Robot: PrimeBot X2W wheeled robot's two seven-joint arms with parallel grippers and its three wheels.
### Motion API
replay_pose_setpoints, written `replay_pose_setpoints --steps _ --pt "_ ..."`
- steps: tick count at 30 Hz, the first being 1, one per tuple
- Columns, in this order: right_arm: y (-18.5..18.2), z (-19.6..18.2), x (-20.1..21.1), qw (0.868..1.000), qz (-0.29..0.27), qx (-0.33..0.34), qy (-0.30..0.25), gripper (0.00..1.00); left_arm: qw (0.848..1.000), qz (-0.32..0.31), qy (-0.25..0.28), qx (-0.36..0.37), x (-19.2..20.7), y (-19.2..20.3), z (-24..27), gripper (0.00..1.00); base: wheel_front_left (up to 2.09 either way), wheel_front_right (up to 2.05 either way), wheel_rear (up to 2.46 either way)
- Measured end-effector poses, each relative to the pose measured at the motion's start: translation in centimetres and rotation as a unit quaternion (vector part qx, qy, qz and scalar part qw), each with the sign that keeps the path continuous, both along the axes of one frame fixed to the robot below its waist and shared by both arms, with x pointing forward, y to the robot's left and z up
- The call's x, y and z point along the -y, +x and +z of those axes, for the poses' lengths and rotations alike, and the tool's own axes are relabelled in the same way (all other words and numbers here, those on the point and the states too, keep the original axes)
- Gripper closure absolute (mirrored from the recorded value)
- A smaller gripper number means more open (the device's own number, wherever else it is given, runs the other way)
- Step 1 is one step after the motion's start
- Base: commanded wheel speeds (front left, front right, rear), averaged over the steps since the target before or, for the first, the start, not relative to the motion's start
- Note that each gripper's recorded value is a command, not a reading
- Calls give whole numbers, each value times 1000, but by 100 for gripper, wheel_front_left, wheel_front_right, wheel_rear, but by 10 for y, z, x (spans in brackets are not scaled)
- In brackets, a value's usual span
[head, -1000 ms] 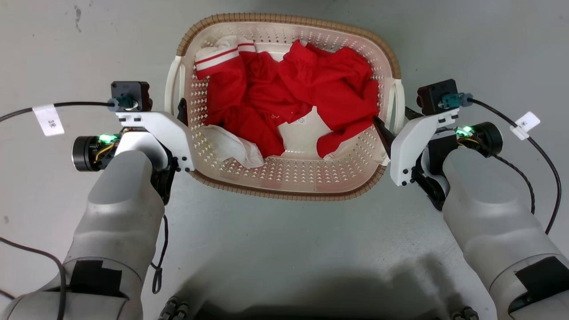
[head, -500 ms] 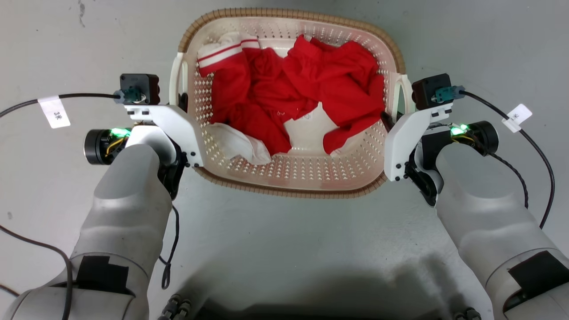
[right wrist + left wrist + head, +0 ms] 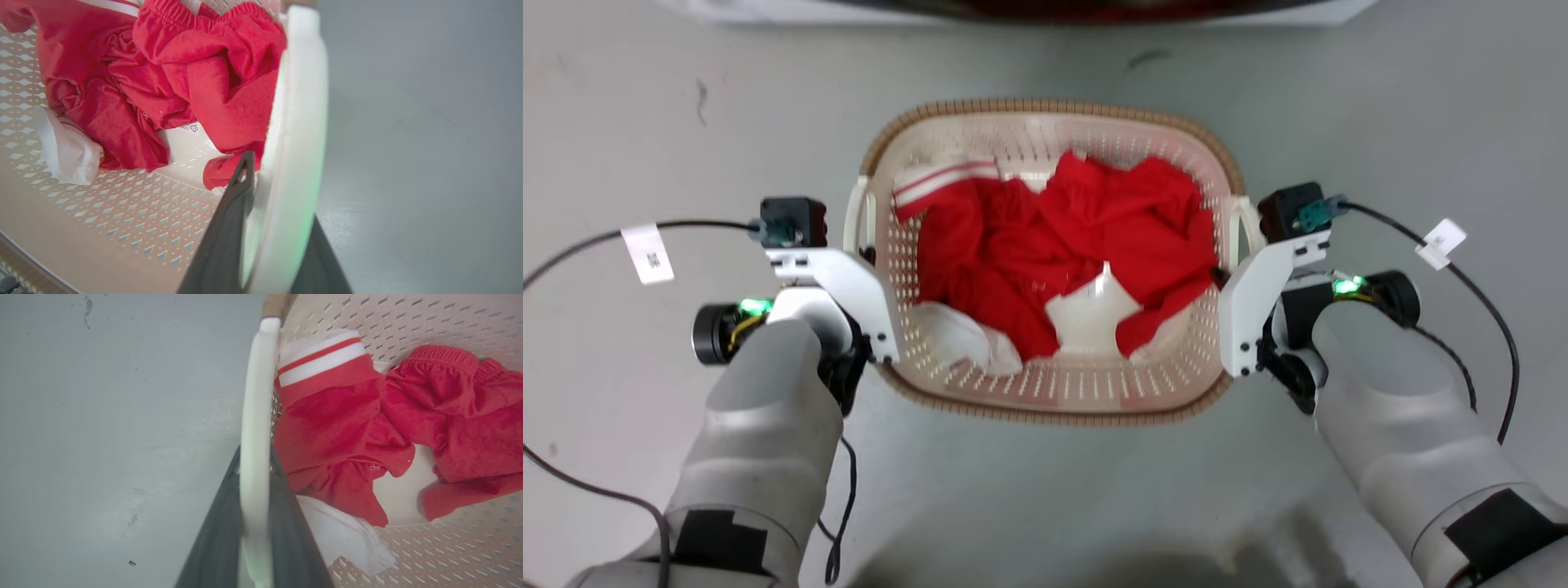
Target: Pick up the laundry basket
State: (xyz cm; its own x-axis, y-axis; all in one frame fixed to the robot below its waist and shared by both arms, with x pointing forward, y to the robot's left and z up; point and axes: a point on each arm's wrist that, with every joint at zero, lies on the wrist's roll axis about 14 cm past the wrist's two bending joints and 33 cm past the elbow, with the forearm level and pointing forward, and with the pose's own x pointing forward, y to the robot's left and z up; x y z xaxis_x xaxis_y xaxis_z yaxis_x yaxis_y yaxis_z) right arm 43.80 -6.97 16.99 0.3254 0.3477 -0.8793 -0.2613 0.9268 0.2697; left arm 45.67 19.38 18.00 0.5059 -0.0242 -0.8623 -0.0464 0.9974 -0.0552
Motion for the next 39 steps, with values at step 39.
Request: replay_pose_setpoints --steps 39 --pt "-43 164 50 998 -49 28 -25 100 996 -33 -55 62 47 -21 170 100 0 0 0"
